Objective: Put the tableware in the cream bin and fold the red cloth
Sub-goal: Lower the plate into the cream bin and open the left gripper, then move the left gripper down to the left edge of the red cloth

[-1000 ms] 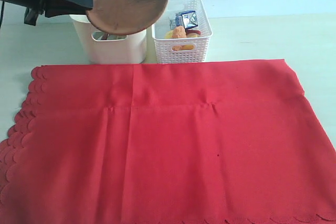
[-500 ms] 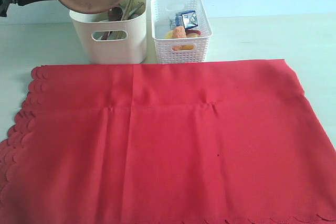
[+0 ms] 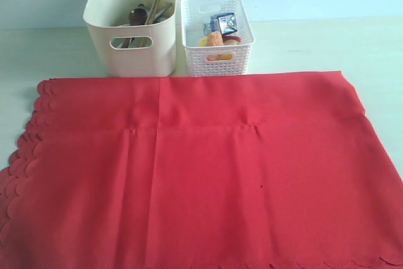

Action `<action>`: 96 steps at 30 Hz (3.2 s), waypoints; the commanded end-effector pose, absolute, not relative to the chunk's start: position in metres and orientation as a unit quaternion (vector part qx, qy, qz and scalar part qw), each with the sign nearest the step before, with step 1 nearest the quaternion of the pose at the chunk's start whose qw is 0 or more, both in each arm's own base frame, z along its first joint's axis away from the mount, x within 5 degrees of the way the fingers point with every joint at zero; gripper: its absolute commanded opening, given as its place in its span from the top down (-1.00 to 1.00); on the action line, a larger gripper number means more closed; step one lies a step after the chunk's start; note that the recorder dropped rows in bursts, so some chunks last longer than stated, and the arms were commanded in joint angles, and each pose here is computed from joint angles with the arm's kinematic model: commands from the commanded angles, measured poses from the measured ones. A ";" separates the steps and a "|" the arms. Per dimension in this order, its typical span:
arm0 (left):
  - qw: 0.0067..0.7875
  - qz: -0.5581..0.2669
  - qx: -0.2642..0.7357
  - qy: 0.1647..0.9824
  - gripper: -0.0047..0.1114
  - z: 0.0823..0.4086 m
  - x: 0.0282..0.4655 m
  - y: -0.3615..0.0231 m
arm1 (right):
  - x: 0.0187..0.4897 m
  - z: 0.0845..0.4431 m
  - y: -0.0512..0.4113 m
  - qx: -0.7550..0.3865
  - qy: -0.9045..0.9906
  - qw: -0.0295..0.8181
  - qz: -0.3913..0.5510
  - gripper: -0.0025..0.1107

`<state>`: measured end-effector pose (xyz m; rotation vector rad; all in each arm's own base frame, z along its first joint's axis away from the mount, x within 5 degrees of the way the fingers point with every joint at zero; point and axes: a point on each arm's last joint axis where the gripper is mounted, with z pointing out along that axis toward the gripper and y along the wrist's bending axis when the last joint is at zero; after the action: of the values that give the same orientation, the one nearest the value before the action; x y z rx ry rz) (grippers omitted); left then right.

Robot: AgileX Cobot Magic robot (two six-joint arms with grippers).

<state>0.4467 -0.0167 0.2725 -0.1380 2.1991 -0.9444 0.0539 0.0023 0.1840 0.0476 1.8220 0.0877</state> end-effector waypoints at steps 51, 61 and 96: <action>0.290 -0.164 0.085 0.939 0.11 0.318 0.453 -0.068 | 0.054 0.184 0.002 0.019 0.787 0.616 0.034 0.96; 0.254 -0.146 0.072 0.953 0.11 0.322 0.417 -0.062 | 0.054 0.184 0.002 0.020 0.787 0.616 0.035 0.96; 0.100 -0.140 -0.038 0.984 0.11 0.233 0.323 0.018 | 0.054 0.184 0.002 0.020 0.787 0.616 0.035 0.96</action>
<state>0.3276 0.0149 0.2367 -0.1010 2.9102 -0.4035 0.0539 0.0023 0.1840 0.0476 1.8220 0.0877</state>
